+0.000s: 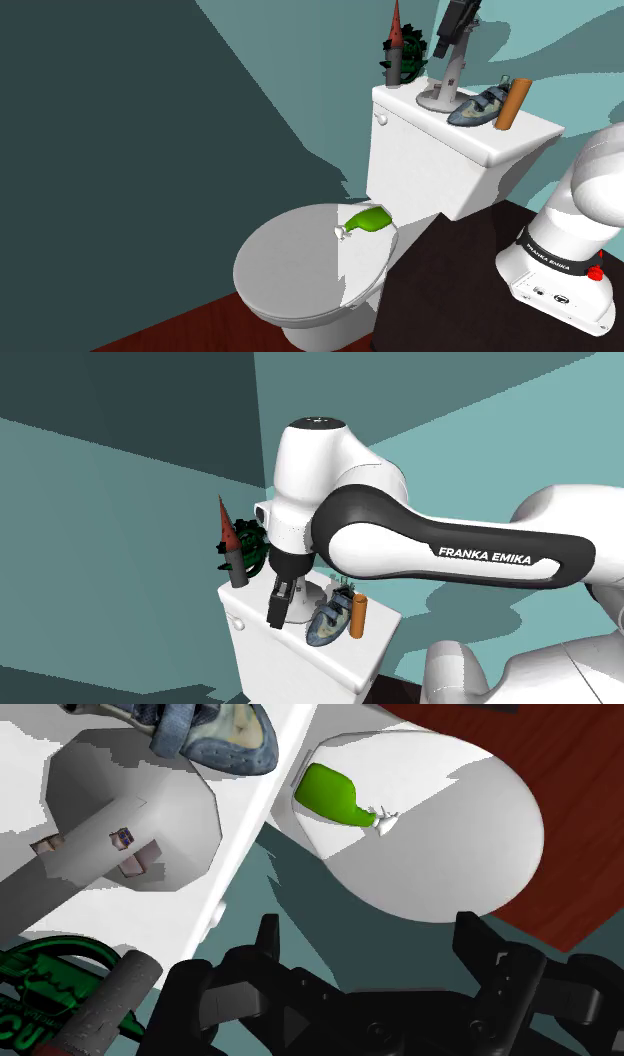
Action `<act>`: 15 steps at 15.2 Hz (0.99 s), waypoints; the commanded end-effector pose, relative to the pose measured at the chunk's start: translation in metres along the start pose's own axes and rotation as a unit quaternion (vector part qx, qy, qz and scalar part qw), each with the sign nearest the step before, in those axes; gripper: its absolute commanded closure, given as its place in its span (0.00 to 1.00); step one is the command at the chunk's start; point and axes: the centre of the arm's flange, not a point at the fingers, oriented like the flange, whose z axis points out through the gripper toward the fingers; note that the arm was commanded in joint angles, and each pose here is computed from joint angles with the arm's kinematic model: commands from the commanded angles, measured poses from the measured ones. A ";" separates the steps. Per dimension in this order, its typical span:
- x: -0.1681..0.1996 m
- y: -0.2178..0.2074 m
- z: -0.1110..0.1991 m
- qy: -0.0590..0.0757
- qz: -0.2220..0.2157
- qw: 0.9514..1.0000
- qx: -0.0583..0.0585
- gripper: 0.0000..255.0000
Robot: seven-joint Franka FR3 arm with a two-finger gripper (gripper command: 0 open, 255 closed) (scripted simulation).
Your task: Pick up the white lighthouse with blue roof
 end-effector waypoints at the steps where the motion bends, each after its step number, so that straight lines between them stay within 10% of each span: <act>1: 0.000 0.000 0.000 0.000 0.000 1.000 0.000 0.00; 8: 0.015 0.070 -0.004 0.028 0.133 0.989 -0.060 0.00; 15: 0.011 0.140 -0.017 0.056 0.263 0.956 -0.119 0.00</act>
